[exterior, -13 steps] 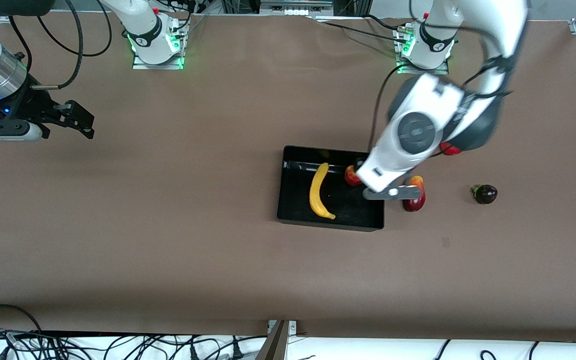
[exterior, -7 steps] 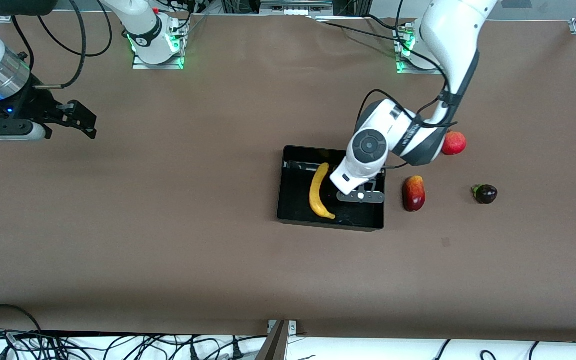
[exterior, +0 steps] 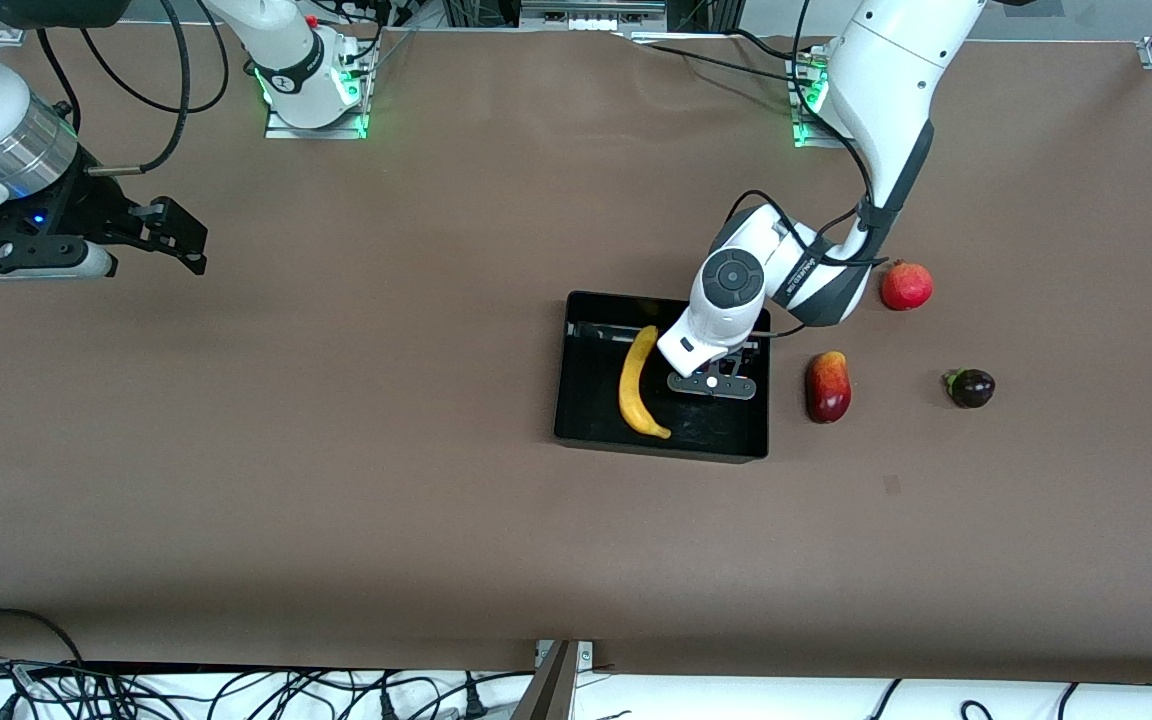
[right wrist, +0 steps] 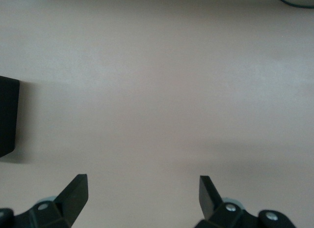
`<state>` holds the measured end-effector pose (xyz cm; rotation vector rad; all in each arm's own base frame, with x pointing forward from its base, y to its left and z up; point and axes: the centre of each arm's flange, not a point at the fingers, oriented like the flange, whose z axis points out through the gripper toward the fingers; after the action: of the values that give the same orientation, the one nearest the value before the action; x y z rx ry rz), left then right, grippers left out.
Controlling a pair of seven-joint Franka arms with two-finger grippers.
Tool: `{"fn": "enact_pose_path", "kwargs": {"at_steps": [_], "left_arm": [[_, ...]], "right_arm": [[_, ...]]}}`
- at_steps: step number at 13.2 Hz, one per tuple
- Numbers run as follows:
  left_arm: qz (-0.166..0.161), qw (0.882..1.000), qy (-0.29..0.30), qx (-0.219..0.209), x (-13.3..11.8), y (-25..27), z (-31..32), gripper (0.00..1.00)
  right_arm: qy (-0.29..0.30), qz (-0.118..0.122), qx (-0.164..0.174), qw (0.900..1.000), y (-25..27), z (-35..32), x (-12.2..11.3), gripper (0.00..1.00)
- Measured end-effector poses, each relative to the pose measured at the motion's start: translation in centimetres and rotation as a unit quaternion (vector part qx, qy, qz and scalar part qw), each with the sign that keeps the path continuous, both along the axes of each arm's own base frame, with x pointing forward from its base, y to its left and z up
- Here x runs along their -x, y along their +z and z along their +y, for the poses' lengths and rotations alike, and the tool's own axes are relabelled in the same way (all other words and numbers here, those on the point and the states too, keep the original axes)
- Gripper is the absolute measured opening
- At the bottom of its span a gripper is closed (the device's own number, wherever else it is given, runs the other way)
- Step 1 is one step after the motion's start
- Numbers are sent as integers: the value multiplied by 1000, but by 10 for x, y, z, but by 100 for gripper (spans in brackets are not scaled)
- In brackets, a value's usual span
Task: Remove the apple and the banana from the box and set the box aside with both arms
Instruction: 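Lower the left gripper and grasp the red apple in the tray, then carry the apple out of the tray and set it beside the mango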
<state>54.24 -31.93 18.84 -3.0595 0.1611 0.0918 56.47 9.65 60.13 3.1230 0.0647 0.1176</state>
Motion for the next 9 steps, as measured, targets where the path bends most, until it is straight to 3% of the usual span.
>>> {"fn": "enact_pose_path", "kwargs": {"at_steps": [2, 6, 9], "left_arm": [[-3, 1000, 3, 1, -4, 3, 3, 68], [-32, 999, 15, 9, -30, 55, 7, 66], [-8, 1000, 13, -21, -57, 124, 45, 66]], "right_arm": [[1, 0, 0, 1000, 0, 0, 0, 100], [2, 9, 2, 1000, -2, 0, 2, 100], [4, 47, 8, 999, -8, 2, 11, 100]]}}
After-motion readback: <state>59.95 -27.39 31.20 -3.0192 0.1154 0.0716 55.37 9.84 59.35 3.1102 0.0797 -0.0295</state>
